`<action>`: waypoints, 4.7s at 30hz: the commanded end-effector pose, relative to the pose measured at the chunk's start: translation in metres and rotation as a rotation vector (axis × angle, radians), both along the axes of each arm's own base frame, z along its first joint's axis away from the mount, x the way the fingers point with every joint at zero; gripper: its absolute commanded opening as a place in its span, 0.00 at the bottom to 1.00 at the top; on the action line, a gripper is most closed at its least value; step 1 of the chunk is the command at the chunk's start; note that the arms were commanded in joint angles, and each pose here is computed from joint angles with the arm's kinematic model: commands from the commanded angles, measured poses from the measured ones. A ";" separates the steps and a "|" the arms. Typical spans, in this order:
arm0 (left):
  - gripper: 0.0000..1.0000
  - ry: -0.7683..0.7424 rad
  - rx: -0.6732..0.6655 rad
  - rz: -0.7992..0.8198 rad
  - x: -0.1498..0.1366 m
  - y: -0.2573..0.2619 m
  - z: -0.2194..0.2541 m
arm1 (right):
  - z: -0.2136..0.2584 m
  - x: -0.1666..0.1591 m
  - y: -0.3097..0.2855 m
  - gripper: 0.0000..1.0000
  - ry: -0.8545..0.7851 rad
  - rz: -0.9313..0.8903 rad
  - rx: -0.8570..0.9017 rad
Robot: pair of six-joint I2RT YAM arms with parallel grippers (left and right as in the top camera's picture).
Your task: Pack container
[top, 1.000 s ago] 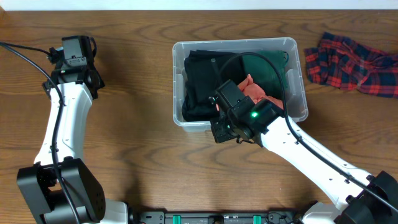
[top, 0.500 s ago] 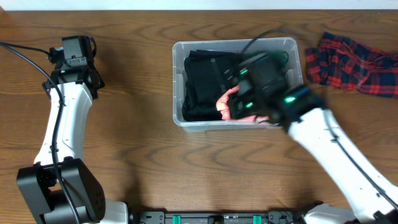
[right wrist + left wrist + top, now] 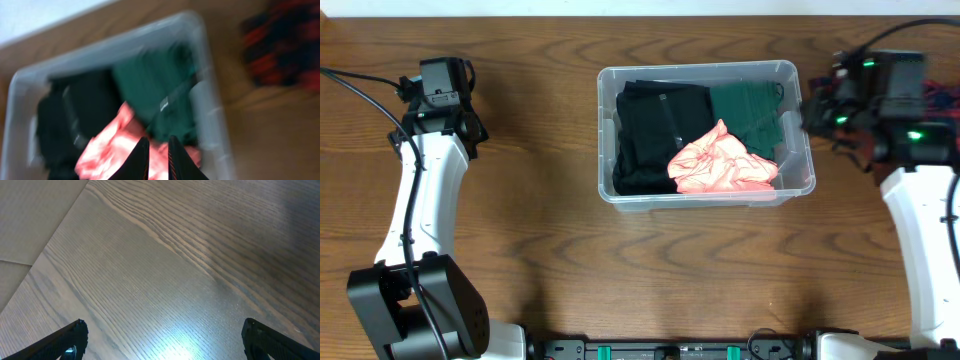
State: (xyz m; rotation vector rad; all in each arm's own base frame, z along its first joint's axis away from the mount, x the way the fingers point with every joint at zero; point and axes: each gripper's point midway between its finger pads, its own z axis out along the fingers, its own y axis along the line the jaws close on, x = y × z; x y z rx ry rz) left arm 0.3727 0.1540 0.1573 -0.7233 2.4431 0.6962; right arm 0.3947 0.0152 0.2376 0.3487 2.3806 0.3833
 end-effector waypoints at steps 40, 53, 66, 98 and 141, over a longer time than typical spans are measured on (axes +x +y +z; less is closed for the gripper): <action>0.98 -0.015 0.021 0.004 0.000 0.004 0.011 | -0.141 0.066 -0.370 0.01 -0.254 -1.005 -0.095; 0.98 -0.015 0.021 0.004 0.000 0.004 0.011 | -0.187 0.059 -0.375 0.01 -0.174 -1.016 -0.081; 0.98 -0.015 0.021 0.004 0.000 0.004 0.011 | -0.206 0.049 -0.372 0.01 -0.092 -1.021 -0.096; 0.98 -0.015 0.021 0.004 0.000 0.004 0.011 | -0.245 0.090 -0.331 0.01 -0.144 -0.896 0.153; 0.98 -0.014 0.021 0.004 0.000 0.004 0.011 | -0.089 -0.020 -0.277 0.06 0.131 -0.909 -0.009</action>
